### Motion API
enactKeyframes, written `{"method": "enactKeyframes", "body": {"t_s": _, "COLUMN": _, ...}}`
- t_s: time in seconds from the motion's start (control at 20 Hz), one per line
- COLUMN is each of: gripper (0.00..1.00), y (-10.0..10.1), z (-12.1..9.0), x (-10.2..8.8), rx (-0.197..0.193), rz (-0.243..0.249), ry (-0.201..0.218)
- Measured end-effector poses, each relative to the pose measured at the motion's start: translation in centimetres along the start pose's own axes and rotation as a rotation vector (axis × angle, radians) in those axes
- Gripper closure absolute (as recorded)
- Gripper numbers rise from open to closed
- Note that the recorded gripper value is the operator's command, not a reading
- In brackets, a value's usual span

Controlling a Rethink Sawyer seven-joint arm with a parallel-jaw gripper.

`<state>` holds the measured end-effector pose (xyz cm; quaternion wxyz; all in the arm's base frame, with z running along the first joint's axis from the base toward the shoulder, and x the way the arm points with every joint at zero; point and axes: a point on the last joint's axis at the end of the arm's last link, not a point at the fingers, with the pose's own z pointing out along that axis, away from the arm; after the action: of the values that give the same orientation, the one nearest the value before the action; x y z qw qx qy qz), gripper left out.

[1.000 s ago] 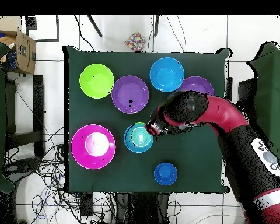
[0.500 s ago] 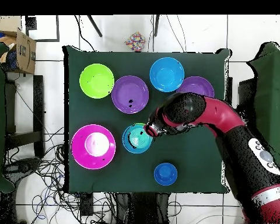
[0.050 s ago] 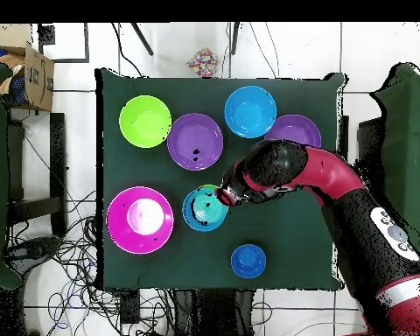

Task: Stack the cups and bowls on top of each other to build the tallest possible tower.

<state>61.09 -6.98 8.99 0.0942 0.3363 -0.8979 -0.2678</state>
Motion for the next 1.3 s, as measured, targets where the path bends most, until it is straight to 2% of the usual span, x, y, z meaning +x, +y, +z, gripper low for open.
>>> {"method": "enactKeyframes", "body": {"t_s": 1.3, "gripper": 1.00, "y": -0.30, "z": -0.15, "x": 0.41, "rx": 0.001, "rz": 0.006, "ry": -0.003}}
